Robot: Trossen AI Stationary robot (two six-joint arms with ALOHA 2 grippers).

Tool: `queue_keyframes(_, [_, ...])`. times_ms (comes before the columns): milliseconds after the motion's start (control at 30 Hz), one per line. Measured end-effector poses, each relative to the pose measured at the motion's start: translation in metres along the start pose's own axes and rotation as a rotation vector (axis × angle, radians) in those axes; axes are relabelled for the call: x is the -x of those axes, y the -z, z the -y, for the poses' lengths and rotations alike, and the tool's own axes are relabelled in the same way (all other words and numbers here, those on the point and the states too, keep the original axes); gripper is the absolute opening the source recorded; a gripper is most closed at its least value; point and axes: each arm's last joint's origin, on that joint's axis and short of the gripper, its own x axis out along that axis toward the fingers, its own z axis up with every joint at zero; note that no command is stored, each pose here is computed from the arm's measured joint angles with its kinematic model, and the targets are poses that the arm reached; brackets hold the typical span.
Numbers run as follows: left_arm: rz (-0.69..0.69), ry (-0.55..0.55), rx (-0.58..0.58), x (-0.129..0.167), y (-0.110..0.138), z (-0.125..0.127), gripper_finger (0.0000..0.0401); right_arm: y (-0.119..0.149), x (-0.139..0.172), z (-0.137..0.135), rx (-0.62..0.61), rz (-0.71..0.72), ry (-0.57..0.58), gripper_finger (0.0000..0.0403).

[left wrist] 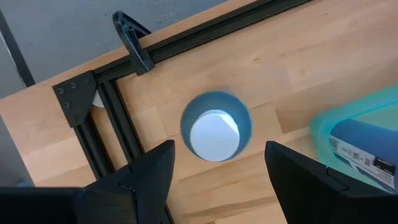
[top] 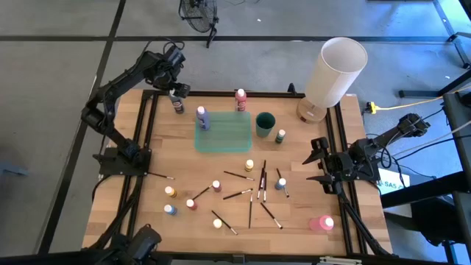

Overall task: Pick & Place Paint Supplies
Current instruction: Put the big dark green paint bottle into the green bin

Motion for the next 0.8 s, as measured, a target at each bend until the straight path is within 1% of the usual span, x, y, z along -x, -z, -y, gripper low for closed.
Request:
queue_keyframes(367, [0.024, -0.012, 0.005, -0.001, -0.003, 0.000, 0.0246, 0.000, 0.000, 0.000, 0.000, -0.002, -0.001, 0.0232])
queue_keyframes(800, [0.014, -0.001, 0.010, -0.016, 0.000, -0.002, 0.0246, 0.000, 0.000, 0.000, 0.000, -0.003, -0.002, 0.0231])
